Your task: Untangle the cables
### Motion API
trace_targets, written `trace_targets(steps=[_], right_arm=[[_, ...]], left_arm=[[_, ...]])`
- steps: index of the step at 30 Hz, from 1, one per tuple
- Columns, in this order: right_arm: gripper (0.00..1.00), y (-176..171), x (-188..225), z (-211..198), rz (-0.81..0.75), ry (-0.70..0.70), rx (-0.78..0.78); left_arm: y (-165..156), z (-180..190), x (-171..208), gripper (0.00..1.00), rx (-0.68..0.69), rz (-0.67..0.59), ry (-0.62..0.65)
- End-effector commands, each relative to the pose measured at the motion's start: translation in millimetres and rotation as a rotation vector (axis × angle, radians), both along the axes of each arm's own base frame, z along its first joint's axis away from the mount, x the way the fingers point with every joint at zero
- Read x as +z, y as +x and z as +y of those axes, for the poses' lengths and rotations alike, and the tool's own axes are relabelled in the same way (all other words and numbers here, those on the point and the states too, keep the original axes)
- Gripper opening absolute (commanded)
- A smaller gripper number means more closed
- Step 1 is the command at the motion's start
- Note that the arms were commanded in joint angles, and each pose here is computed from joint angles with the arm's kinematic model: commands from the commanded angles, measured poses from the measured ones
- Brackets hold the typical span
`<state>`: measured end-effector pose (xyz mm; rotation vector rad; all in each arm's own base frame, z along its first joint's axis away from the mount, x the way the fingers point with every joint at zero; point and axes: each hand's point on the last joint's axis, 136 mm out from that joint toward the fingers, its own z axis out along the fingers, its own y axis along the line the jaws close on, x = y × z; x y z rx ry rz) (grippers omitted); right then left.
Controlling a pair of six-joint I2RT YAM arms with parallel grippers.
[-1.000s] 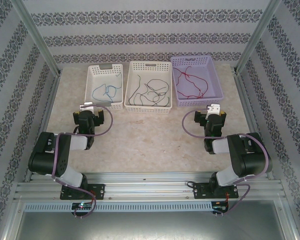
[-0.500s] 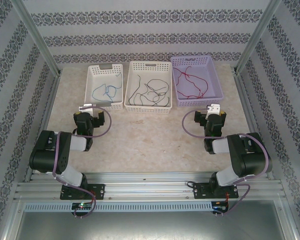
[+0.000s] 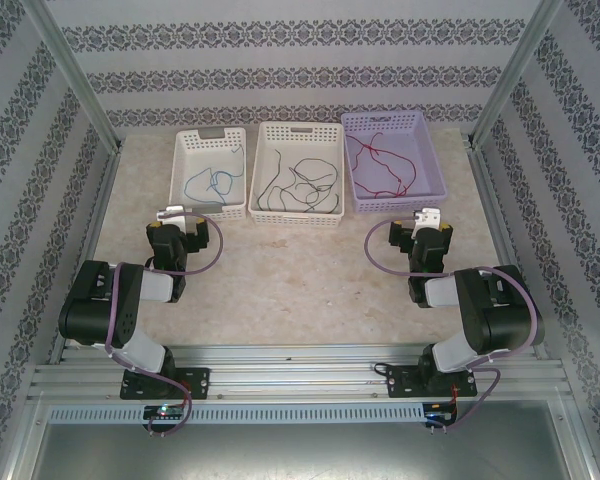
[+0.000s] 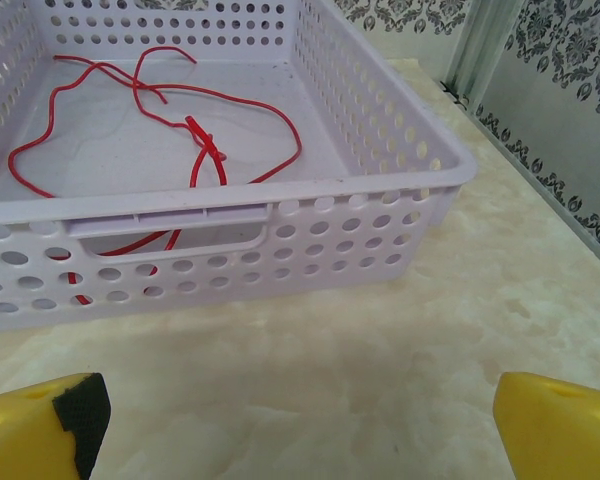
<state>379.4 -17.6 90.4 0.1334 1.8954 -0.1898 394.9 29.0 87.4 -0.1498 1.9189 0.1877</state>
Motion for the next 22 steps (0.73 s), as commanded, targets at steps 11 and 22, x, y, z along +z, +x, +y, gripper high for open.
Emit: trace_targets(steps=[11, 22], right_arm=[[0.98, 6.4, 10.0, 0.1, -0.031, 0.027, 0.005], [0.98, 6.4, 9.4, -0.2, -0.028, 0.034, 0.009]], left_arm=[[-0.1, -0.7, 2.9, 1.0, -0.001, -0.028, 0.001], [-0.1, -2.8, 2.9, 1.0, -0.014, -0.029, 0.002]])
